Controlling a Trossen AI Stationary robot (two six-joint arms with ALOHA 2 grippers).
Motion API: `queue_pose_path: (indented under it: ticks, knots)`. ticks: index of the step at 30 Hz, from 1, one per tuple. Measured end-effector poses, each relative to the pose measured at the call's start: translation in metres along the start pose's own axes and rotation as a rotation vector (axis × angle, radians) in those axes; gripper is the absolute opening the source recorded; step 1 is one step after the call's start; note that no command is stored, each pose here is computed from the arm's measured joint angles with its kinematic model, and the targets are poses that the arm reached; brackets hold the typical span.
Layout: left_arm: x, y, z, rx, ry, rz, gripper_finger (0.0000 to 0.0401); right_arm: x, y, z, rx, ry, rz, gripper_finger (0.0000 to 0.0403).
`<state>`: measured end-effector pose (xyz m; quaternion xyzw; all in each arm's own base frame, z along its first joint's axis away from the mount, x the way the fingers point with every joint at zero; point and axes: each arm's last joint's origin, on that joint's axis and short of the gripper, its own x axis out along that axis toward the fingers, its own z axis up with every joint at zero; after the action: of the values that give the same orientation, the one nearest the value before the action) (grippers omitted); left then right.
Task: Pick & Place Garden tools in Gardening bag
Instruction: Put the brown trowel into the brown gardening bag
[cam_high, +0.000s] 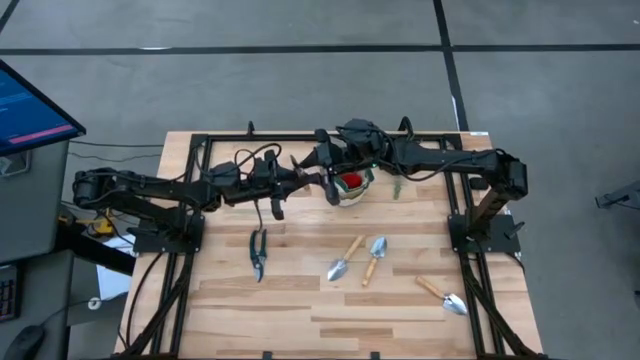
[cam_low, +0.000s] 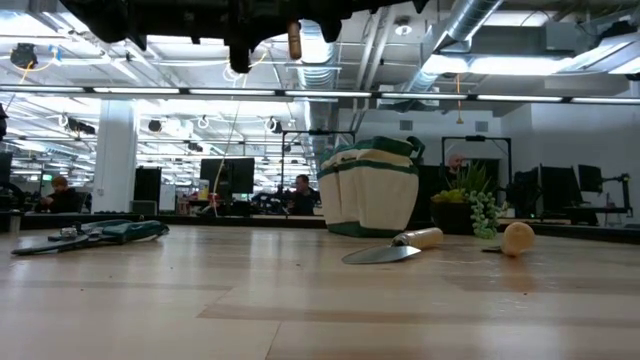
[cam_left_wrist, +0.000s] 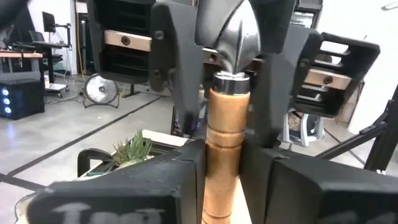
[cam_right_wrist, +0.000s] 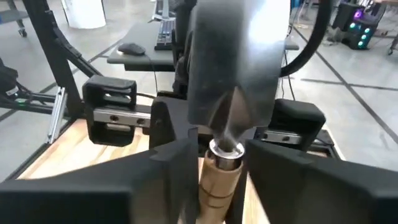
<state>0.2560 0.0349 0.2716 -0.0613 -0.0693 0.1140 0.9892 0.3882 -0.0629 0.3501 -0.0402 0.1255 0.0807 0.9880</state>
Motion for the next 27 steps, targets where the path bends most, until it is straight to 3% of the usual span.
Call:
queue_pose_path:
  ticks: [4,8,12,14,22,27]
  knots:
    - [0.000,0.002,0.004,0.005,-0.030,0.067,0.0048,-0.007,-0.005,0.018,-0.007,-0.034,-0.030,0.0203]
    - [0.002,0.008,0.005,0.017,-0.039,0.127,0.0048,-0.024,-0.012,0.039,-0.045,-0.038,-0.056,0.0224]
    - [0.007,0.021,-0.014,0.033,0.048,0.181,0.0048,-0.069,-0.011,0.077,-0.101,-0.116,-0.093,0.0220]
    - [0.014,0.025,-0.014,0.019,-0.003,0.179,0.0048,-0.086,-0.009,0.086,-0.110,-0.138,-0.107,0.0214]
    - [0.039,0.044,-0.056,-0.001,-0.049,0.187,0.0048,-0.161,0.018,0.115,-0.142,-0.232,-0.126,0.0188]
    - [0.045,0.054,-0.079,-0.024,-0.038,0.186,0.0048,-0.181,0.031,0.118,-0.127,-0.235,-0.110,0.0168]
